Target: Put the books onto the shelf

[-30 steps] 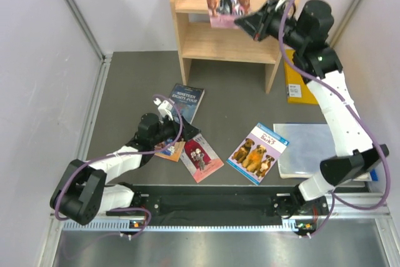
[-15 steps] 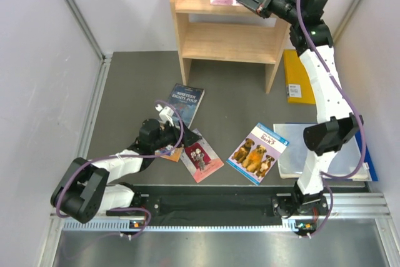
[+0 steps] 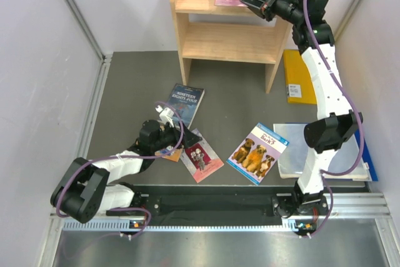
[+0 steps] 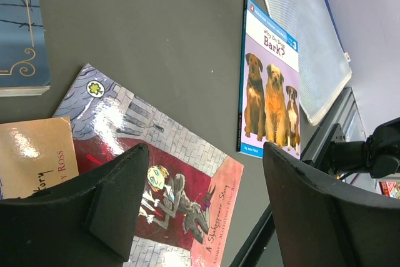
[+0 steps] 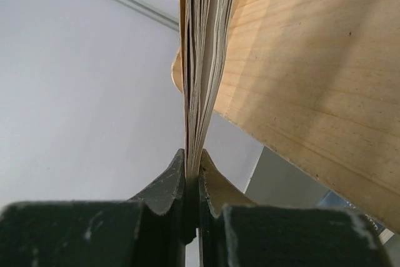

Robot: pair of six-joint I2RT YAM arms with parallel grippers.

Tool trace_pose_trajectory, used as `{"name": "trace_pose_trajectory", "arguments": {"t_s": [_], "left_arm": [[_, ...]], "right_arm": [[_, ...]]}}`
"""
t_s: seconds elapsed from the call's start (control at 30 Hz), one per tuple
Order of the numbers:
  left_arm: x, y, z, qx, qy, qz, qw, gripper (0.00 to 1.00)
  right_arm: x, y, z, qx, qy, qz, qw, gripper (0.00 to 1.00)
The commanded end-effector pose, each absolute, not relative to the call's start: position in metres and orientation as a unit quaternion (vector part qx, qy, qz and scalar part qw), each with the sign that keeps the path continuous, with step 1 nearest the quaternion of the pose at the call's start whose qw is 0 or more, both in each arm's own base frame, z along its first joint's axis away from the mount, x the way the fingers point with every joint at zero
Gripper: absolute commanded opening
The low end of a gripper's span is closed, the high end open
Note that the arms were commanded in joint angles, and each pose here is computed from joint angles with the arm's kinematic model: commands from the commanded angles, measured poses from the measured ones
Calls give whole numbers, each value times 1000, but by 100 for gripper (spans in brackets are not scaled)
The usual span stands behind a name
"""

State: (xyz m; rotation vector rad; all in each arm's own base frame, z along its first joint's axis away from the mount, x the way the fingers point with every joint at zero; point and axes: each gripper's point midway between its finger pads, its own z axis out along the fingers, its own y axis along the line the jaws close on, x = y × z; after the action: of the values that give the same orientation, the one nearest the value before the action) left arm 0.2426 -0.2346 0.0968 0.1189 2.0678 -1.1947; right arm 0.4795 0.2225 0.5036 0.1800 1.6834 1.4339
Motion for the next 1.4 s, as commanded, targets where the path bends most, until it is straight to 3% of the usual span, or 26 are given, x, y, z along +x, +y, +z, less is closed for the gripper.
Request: {"name": "trace_pose_trajectory", "arguments": {"t_s": [0.0, 0.23, 0.43, 0.53, 0.67, 0.87, 1.37], "left_arm": [[243, -237, 104, 57, 790, -474, 384, 78], [243, -238, 106, 58, 789, -476, 385, 78], [242, -237, 105, 60, 789, -475, 385, 79], [241, -237, 106, 61, 788, -475, 386, 79], [241, -237, 105, 61, 789, -475, 385, 79], [239, -237, 103, 63, 790, -476, 381, 79], [236, -237, 91, 66, 800, -470, 368, 80]], "right_arm": [[477, 226, 511, 64, 660, 610, 434, 0], [478, 225, 496, 79, 667, 612, 417, 8], [474, 220, 498, 81, 663, 610, 427, 26], [470, 218, 503, 78, 659, 608, 435, 44], [465, 214, 510, 77, 653, 601, 453, 56], [455, 211, 508, 72, 654, 593, 464, 65], [433, 218, 469, 28, 683, 549, 480, 72]]}}
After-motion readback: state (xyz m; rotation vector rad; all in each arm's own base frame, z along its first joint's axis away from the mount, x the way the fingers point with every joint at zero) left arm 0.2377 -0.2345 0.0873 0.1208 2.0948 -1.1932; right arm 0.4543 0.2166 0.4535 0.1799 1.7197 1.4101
